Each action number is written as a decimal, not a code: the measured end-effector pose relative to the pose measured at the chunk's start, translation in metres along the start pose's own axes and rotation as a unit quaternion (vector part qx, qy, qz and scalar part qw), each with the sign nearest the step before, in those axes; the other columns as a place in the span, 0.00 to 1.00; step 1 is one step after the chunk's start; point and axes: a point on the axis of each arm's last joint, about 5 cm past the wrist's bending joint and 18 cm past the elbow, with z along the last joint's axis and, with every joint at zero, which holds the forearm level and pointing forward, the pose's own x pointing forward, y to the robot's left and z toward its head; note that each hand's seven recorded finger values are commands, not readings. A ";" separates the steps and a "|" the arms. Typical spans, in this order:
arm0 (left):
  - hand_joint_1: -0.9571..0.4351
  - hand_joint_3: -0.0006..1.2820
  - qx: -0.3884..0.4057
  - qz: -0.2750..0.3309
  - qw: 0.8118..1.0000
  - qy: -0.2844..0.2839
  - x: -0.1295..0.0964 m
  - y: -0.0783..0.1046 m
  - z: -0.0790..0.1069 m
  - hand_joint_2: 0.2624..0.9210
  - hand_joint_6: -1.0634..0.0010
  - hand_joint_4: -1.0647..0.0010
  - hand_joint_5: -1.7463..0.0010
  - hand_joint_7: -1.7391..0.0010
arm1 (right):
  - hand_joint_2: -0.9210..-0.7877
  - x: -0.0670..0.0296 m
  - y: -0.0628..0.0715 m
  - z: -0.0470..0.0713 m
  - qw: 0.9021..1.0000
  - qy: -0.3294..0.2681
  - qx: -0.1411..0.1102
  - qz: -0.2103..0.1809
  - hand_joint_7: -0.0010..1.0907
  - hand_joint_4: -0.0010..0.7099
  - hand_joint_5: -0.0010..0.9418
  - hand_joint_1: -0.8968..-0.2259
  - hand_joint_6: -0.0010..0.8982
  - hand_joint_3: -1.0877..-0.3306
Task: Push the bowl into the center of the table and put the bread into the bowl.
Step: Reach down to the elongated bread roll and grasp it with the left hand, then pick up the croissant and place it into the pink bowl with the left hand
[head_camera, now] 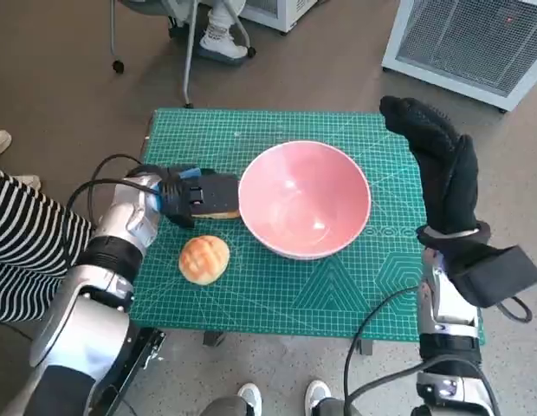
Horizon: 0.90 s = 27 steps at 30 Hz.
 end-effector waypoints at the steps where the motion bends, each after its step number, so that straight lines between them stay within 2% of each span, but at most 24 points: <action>1: 0.63 0.01 0.000 0.001 1.000 0.000 0.000 0.000 0.000 0.76 0.56 0.78 0.99 0.96 | 0.00 0.0000 0.000 0.000 1.000 0.000 0.000 0.000 0.51 0.31 0.00 0.19 0.05 0.45; 3: 0.63 0.01 0.001 0.001 1.000 -0.001 0.000 0.001 0.000 0.77 0.55 0.76 0.99 0.96 | 0.00 0.0000 0.000 0.000 1.000 0.000 0.000 0.000 0.51 0.31 0.00 0.19 0.05 0.45; 4: 0.69 0.02 0.003 0.003 1.000 -0.001 0.000 0.000 0.000 0.81 0.51 0.69 0.84 0.94 | 0.00 0.0001 0.000 0.000 1.000 0.000 0.000 0.000 0.51 0.31 0.00 0.19 0.05 0.45; 5: 0.78 0.05 0.006 0.006 1.000 -0.002 0.000 0.000 0.000 0.88 0.45 0.59 0.64 0.88 | 0.00 0.0001 0.000 0.000 1.000 0.000 0.000 0.000 0.51 0.31 0.00 0.19 0.05 0.45; 6: 0.84 0.06 0.011 0.014 1.000 -0.003 0.000 -0.001 0.000 0.92 0.42 0.52 0.50 0.81 | 0.00 0.0001 0.000 0.000 1.000 0.000 0.000 0.000 0.51 0.31 0.00 0.19 0.05 0.46; 7: 0.81 0.07 0.018 0.024 1.000 -0.006 0.001 -0.002 0.000 0.94 0.43 0.50 0.46 0.71 | 0.00 0.0002 0.000 0.000 1.000 0.000 0.000 0.000 0.51 0.31 0.00 0.18 0.05 0.46; 8: 0.77 0.08 0.024 0.034 0.999 -0.009 0.001 -0.004 0.000 0.96 0.45 0.47 0.39 0.57 | 0.00 0.0003 0.000 0.001 1.000 -0.001 0.000 0.000 0.51 0.31 0.00 0.18 0.05 0.46; 9: 0.74 0.07 0.028 0.044 0.999 -0.013 0.001 -0.005 -0.001 0.97 0.44 0.43 0.37 0.48 | 0.00 0.0003 0.000 0.001 1.000 -0.001 0.000 0.000 0.51 0.31 0.00 0.18 0.05 0.46; 12: 0.70 0.05 0.036 0.075 0.996 -0.029 0.002 -0.010 -0.001 0.99 0.41 0.38 0.35 0.38 | 0.00 0.0004 0.000 0.001 1.000 -0.001 0.001 0.000 0.51 0.31 0.00 0.18 0.05 0.46; 15: 0.69 0.04 0.041 0.097 0.993 -0.047 0.002 -0.013 -0.003 1.00 0.37 0.36 0.36 0.34 | 0.00 0.0004 0.000 0.001 1.000 0.000 0.002 0.000 0.51 0.31 0.00 0.18 0.05 0.46; 20: 0.69 0.03 0.041 0.111 0.991 -0.065 0.001 -0.014 -0.005 1.00 0.36 0.35 0.35 0.34 | 0.00 -0.0001 0.000 0.001 1.000 0.001 0.003 -0.001 0.51 0.31 0.00 0.18 0.05 0.46; 27: 0.69 0.03 0.021 0.126 0.990 -0.062 -0.002 -0.008 -0.012 1.00 0.38 0.32 0.35 0.35 | 0.00 -0.0012 0.000 0.000 1.000 0.002 0.006 -0.002 0.51 0.31 0.00 0.18 0.05 0.46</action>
